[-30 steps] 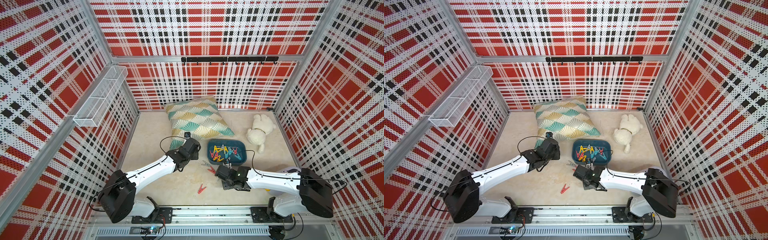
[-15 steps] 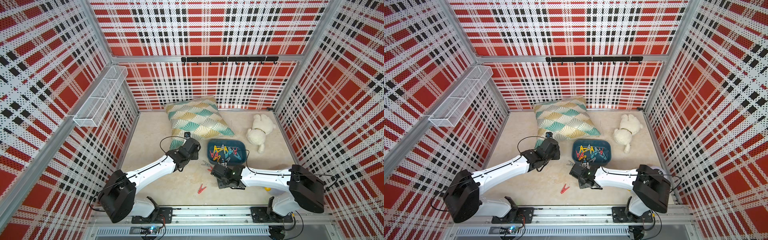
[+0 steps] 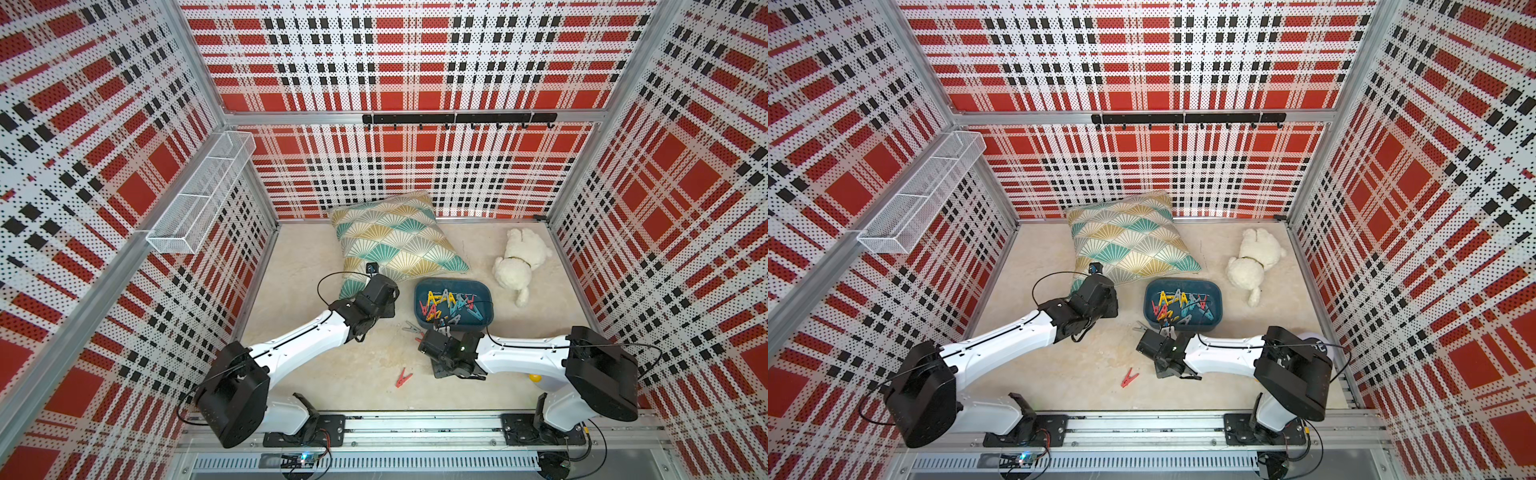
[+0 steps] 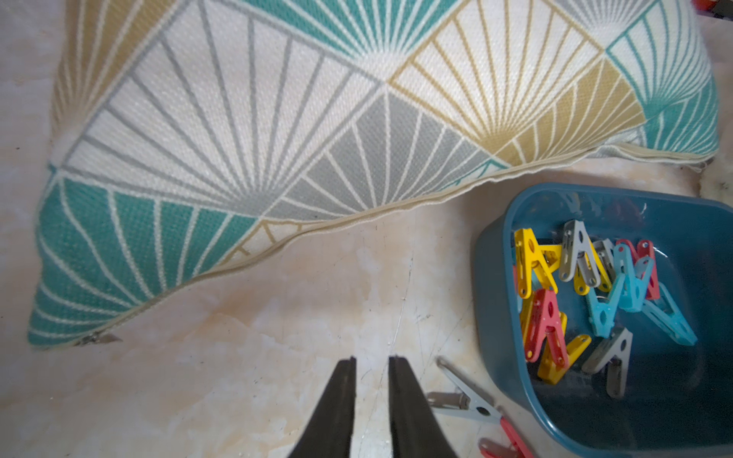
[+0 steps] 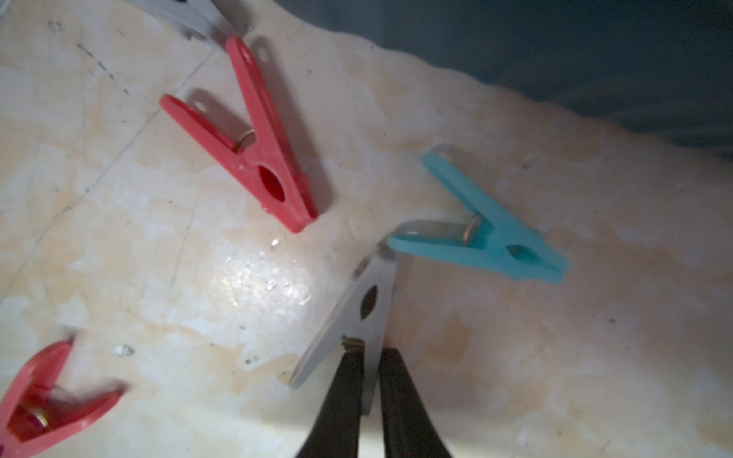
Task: Put the clothespins into the storage box
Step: Pick up the clothespin from the center of the board, then place the clothespin in the storage box.
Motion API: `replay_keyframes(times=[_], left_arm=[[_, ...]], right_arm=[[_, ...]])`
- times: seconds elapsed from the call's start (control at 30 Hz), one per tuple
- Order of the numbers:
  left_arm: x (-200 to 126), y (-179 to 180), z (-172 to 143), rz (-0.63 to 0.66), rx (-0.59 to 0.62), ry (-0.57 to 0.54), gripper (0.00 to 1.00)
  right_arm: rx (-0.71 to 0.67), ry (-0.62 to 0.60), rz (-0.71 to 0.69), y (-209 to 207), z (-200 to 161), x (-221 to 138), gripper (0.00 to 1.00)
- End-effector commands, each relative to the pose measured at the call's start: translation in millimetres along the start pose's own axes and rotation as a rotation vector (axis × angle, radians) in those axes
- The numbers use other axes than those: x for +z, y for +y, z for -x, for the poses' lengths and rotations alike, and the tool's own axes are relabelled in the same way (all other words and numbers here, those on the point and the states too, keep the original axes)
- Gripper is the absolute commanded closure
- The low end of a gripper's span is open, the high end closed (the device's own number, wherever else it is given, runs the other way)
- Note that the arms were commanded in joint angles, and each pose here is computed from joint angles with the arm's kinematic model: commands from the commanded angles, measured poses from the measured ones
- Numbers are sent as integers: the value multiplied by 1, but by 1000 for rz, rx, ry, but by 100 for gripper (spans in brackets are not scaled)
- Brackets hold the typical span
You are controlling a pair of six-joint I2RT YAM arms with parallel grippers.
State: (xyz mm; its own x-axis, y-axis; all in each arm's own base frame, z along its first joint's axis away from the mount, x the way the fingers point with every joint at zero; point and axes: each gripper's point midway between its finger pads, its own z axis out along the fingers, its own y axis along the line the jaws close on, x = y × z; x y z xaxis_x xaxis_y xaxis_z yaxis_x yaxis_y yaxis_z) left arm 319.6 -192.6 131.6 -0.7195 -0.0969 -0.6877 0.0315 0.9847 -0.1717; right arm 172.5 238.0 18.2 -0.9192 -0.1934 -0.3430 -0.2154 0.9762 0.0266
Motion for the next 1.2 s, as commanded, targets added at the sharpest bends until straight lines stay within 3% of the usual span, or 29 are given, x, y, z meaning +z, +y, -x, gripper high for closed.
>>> replay_keyframes(times=[0.0,0.2,0.4,0.53,0.8,1.17], left_arm=[[-5,2,6,-1,-5,-20,78],[-8,-3,12,-11,-9,-30,78],[-10,-7,18,-17,-11,-40,78],[-9,-11,18,-23,-4,-37,78],[-15,-11,17,-16,2,-44,78],[-15,-3,18,3,-2,-50,78]], right_arm=[[-12,-1,-15,-12,-4,-14,87],[-50,-53,19,-15,11,-52,89],[-38,-236,-4,-37,93,-98,88],[2,-272,16,-55,142,-78,89],[54,-186,-52,-76,167,-5,91],[108,-174,-121,-122,171,-3,91]])
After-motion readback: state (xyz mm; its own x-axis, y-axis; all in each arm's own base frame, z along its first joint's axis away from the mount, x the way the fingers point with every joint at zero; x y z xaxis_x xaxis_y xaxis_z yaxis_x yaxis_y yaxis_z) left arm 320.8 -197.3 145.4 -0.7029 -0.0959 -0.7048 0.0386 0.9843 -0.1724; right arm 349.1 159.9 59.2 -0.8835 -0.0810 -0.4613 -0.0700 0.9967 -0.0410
